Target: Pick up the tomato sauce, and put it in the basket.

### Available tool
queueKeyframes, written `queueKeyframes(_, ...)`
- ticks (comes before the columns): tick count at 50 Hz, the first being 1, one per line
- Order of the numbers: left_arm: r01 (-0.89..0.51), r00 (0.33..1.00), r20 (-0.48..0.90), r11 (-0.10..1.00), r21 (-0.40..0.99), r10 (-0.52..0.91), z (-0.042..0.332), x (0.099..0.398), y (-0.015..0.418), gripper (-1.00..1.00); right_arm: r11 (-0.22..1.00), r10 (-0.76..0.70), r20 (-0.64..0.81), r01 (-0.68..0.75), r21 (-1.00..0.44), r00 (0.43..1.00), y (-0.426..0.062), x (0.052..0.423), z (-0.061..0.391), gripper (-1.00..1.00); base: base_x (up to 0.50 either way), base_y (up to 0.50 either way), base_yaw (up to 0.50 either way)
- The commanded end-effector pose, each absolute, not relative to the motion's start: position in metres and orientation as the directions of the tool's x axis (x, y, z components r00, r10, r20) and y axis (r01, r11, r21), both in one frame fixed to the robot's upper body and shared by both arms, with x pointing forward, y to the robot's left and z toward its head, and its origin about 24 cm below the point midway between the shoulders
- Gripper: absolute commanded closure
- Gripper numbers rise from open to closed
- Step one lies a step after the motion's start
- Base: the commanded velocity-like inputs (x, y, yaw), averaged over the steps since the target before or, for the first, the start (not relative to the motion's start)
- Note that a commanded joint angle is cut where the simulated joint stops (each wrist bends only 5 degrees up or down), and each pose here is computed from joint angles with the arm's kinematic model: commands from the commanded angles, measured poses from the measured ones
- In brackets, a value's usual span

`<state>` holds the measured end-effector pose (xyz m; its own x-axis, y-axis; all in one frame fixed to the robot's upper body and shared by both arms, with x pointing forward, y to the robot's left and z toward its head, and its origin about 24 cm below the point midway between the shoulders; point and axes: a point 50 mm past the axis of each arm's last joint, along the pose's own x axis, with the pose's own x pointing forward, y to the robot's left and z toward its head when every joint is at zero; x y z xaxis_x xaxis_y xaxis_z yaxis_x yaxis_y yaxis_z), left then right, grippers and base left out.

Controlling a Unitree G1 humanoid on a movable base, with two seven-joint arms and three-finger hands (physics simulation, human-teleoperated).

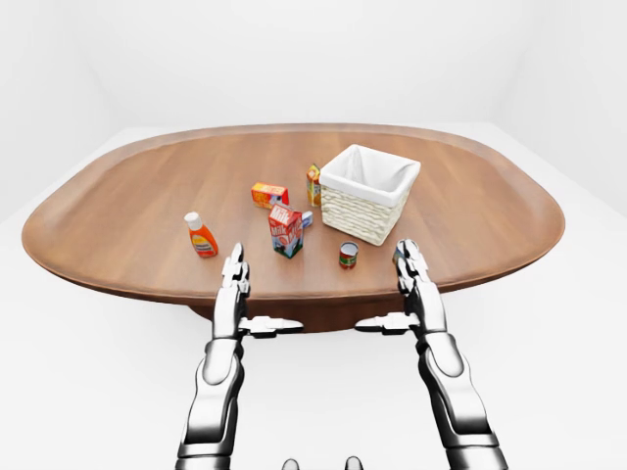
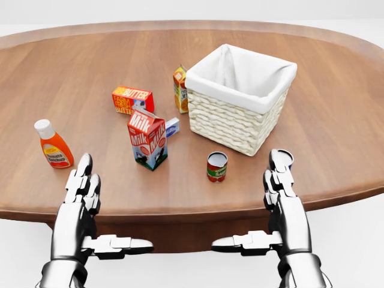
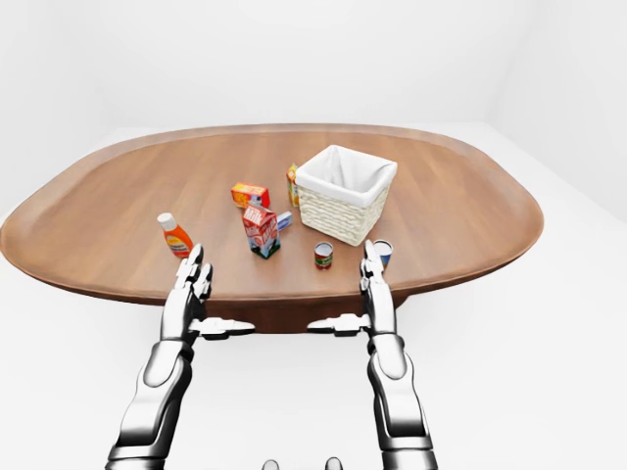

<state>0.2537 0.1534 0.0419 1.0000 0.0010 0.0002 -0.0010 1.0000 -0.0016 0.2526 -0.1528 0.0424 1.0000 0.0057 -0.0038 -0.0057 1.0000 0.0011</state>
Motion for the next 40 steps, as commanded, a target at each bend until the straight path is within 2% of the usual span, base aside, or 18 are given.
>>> queueKeyframes(1,-0.006,1.000,0.001,1.000,-0.008,0.006,0.044,0.254,0.162,-1.00,1.000,0.015,-0.012,-0.015,0.005,1.000,-0.160,0.251,0.048,-1.00,0.00,0.00,0.00)
queueKeyframes(9,-0.006,1.000,0.008,1.000,-0.005,0.006,0.050,0.253,0.163,-1.00,1.000,0.006,0.008,-0.006,0.012,1.000,-0.162,0.254,0.055,-1.00,0.00,0.00,0.00)
queueKeyframes(13,-0.008,1.000,0.022,1.000,-0.005,0.008,0.058,0.250,0.163,-1.00,1.000,-0.001,0.093,-0.001,0.021,0.996,-0.165,0.254,0.075,-1.00,0.00,0.00,0.00)
queueKeyframes(17,0.000,0.995,0.104,1.000,0.000,0.000,0.077,0.246,0.162,-1.00,0.999,-0.004,0.185,-0.002,0.036,0.983,-0.168,0.253,0.097,-1.00,0.00,0.00,0.00)
queueKeyframes(23,-0.005,0.988,0.155,1.000,0.003,0.004,0.089,0.242,0.164,-1.00,0.999,-0.018,0.252,0.005,0.051,0.967,-0.172,0.254,0.113,-1.00,0.00,0.00,0.00)
queueKeyframes(40,-0.007,0.968,0.250,1.000,0.024,0.001,0.112,0.235,0.164,-1.00,0.998,-0.027,0.261,0.012,0.057,0.965,-0.173,0.255,0.116,-1.00,0.00,0.00,0.00)
